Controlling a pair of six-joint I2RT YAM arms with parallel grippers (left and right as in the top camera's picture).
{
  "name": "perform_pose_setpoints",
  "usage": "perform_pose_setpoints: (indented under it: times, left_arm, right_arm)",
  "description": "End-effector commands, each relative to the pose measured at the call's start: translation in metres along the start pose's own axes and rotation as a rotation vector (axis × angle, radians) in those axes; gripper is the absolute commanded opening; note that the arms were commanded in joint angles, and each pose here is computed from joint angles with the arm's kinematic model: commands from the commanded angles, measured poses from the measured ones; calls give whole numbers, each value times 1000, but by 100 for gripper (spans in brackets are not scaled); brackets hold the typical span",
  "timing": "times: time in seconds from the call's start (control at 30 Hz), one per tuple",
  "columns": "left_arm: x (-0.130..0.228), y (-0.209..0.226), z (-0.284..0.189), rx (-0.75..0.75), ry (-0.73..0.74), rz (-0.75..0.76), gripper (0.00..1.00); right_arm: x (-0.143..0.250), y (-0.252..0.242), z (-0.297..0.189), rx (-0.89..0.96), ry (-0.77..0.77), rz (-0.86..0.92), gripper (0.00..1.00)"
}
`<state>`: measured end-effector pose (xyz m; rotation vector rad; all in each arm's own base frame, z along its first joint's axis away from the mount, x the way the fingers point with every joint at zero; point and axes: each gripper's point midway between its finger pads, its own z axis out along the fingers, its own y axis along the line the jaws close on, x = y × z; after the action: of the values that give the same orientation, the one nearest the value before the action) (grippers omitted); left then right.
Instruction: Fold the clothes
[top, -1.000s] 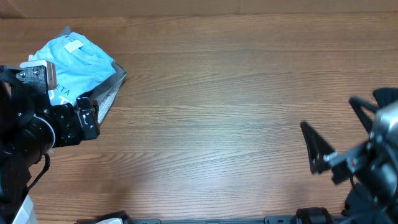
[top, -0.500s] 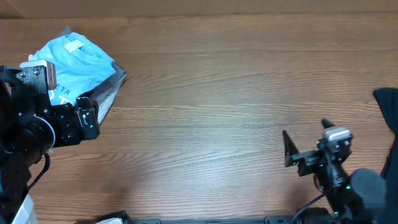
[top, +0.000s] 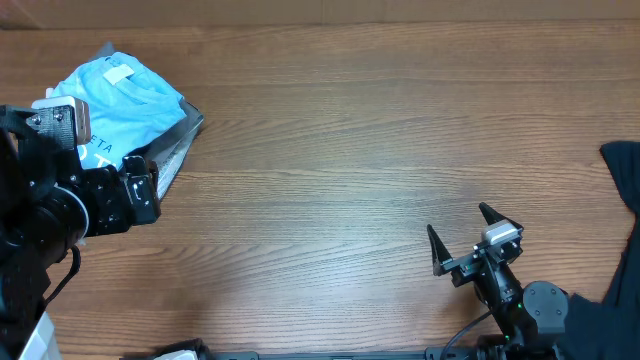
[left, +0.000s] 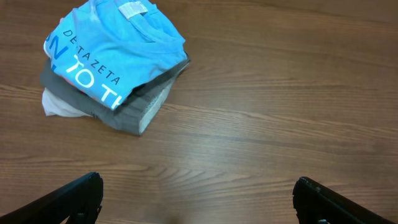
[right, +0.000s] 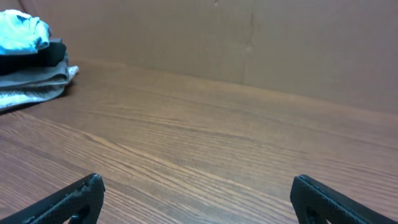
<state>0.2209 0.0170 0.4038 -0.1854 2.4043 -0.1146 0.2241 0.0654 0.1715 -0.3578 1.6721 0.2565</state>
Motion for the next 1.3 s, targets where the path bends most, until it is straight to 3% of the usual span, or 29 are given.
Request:
perform_pose_setpoints:
  times: [0.0, 1.03, 1.13, 1.27]
  left_arm:
    - [0, -1, 0, 0, -1, -7, 100]
    - [0, -1, 1, 0, 1, -7, 100]
    - [-13, 1, -4, -16, -71, 13, 100]
    - [-51, -19, -7, 70, -298, 83, 100]
  right_arm:
    - [7, 0, 4, -6, -11, -3, 100]
    - [8, 0, 4, -6, -10, -3, 100]
    - [8, 0, 4, -6, -10, -3, 100]
    - [8, 0, 4, -5, -10, -3, 100]
